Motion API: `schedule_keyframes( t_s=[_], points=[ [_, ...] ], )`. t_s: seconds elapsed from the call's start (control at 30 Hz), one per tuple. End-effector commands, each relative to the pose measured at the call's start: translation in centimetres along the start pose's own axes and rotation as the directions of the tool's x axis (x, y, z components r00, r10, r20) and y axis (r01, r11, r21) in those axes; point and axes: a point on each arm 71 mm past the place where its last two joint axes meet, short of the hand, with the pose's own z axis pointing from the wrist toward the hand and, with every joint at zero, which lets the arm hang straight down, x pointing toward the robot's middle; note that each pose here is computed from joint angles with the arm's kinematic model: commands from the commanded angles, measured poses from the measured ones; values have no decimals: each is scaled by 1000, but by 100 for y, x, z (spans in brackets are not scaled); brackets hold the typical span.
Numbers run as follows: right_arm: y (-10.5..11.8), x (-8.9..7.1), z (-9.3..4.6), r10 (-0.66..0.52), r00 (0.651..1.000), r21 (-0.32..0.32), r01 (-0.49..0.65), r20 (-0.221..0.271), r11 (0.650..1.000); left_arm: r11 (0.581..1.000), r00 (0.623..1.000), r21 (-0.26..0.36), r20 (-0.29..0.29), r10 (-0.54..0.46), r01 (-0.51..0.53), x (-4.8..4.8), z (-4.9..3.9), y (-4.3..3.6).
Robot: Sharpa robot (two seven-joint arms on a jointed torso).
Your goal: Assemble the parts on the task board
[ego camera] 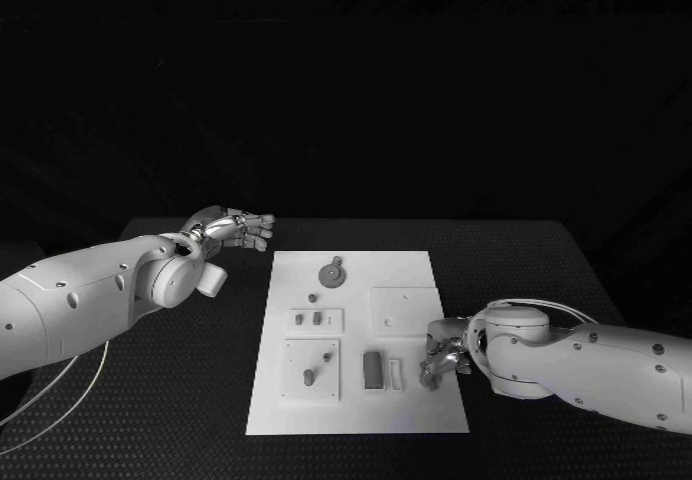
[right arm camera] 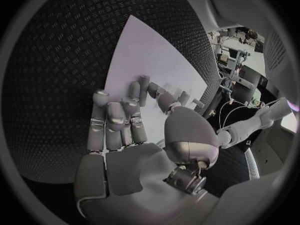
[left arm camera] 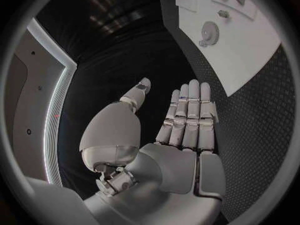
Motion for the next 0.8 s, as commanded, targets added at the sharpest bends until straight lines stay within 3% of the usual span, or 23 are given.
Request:
schedule_keyframes(
  t_s=[0.03, 0.17, 0.47, 0.8],
  points=[
    [-98, 172, 24, 82, 995, 31, -81, -57, 996, 1000, 1000, 7, -8, -2, 2, 14, 4, -17],
    [-114, 125, 3, 155, 988, 25, -155, -25, 988, 1000, 1000, 6, -6, -1, 1, 11, 5, -16],
    [-93, 46, -53, 199, 980, 10, -199, 3, 980, 1000, 1000, 5, -6, 0, 0, 11, 6, -16],
    [-5, 42, -73, 240, 971, -15, -240, -9, 971, 1000, 1000, 6, -9, 1, -1, 15, 8, -17]
  ],
)
